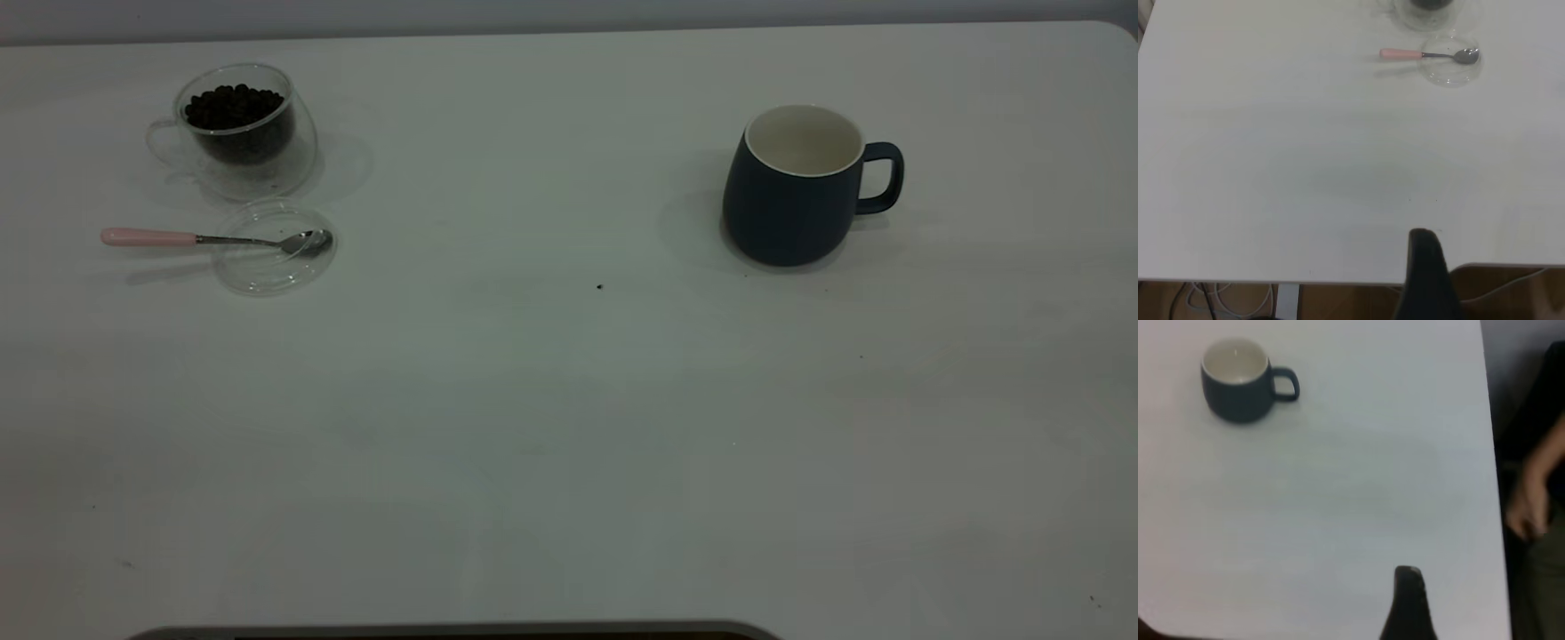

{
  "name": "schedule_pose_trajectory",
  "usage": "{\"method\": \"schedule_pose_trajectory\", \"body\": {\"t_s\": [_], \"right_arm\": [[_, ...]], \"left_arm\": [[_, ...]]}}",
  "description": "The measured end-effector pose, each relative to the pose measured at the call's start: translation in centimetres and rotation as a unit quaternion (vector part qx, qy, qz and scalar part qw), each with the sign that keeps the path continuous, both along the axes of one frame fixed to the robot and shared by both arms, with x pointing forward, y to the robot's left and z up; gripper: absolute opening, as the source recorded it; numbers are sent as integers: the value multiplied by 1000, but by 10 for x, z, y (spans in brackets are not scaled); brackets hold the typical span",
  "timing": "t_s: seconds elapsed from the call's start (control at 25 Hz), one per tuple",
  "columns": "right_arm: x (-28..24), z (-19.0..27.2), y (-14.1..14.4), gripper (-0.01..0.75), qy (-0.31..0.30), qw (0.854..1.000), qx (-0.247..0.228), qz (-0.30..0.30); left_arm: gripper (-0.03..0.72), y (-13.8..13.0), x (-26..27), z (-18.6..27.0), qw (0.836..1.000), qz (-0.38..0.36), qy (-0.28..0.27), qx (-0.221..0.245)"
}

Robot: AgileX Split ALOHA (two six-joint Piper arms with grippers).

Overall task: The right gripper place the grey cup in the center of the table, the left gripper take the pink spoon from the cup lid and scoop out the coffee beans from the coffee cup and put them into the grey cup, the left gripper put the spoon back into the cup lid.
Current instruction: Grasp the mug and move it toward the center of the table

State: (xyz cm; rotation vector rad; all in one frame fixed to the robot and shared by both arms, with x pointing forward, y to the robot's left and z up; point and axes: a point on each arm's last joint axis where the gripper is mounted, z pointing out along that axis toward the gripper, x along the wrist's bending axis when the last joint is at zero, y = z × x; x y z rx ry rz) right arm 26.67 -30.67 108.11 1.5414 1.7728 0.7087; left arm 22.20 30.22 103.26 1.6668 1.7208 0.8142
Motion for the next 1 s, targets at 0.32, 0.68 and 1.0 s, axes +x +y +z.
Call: {"method": "schedule_pose_trajectory", "body": {"t_s": [0.32,0.68,1.0], "right_arm": [[108,12,9,696,135,986,-97,32],[242,-47,26,697,266,934,-201,132],[298,-110,39,697,271,896,-249,248]], "left_arm": [[582,0,0,0,1000,0,0,0],[582,0,0,0,1000,0,0,0],[582,0,0,0,1000,0,0,0]]}}
